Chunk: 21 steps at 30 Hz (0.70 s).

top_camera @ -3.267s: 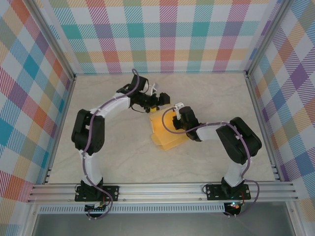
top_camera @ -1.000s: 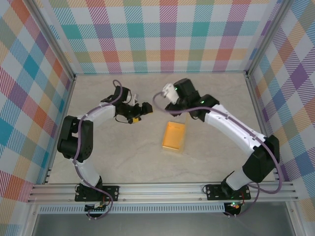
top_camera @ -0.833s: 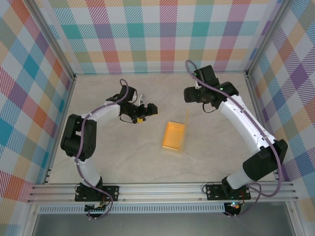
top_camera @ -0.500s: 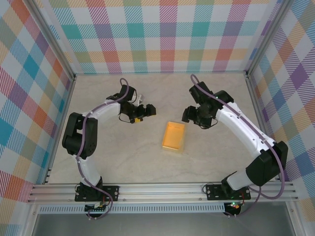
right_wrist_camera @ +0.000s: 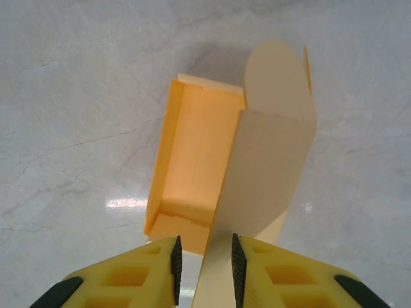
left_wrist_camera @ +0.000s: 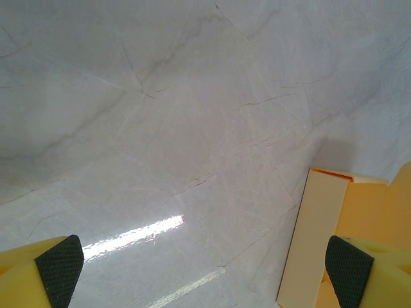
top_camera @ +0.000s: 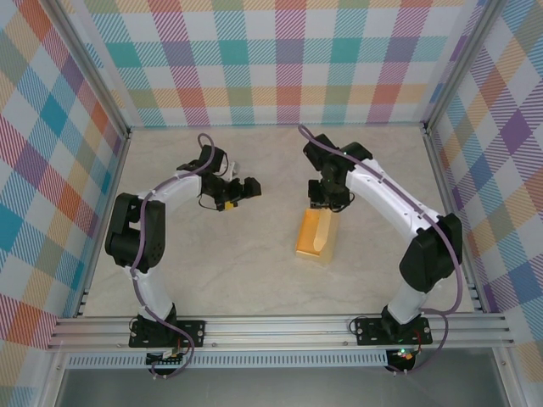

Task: Fold the paper box

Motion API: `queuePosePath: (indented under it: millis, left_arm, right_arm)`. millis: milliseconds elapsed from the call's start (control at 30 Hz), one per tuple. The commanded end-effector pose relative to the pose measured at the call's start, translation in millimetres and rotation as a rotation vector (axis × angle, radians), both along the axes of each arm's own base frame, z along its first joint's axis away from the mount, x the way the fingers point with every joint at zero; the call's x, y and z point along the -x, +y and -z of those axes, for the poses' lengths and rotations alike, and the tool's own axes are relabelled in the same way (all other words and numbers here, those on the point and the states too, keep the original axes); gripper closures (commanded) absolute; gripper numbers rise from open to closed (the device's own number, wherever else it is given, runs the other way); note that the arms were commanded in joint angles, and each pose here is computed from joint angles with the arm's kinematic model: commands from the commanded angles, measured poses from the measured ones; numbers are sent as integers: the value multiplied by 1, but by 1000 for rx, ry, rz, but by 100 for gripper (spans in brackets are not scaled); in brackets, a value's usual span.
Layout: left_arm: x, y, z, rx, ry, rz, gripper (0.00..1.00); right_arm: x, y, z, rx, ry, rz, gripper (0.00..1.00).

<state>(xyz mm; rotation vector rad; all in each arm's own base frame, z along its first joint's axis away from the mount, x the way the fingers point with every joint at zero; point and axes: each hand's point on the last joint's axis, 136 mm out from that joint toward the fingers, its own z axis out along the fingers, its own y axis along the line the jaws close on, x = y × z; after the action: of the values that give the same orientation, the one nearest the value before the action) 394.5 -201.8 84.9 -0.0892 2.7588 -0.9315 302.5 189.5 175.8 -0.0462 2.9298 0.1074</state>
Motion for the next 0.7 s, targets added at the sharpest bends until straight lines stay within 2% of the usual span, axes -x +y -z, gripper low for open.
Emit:
queuePosePath:
  millis: [0,67,100,133,167,267,367,500,600,667]
  left_arm:
    - [-1,6,-11,6,-18,-15,1]
    - [-2,7,-12,7,-18,-24,1]
    - [-2,7,-12,7,-18,-26,1]
    - [-2,7,-12,4,-19,-29,1]
    - [-2,7,-12,5,-19,-34,1]
    - [-4,8,-10,2,-16,-47,1]
    - [-7,7,-7,7,-4,-59,1]
    - [-11,5,-8,18,-1,-67,1]
    - [-13,6,-8,8,-5,-73,1]
    - [-13,6,-6,7,2,-71,1]
  right_arm:
    - [-5,-8,-4,92,-23,-128,71]
    - [-7,-7,-8,93,-37,-157,67]
    - [-7,-9,-12,101,-40,-151,60]
    - [-5,-13,-17,114,-35,-129,48]
    - [-3,-17,-24,125,-30,-97,40]
    - [7,-38,-40,195,-35,73,33]
    - [14,-41,-37,189,-69,165,24]
    - [18,-42,-19,202,-48,196,24]
    - [16,-22,-6,103,-29,178,27]
    - [15,-14,1,85,-11,164,28]
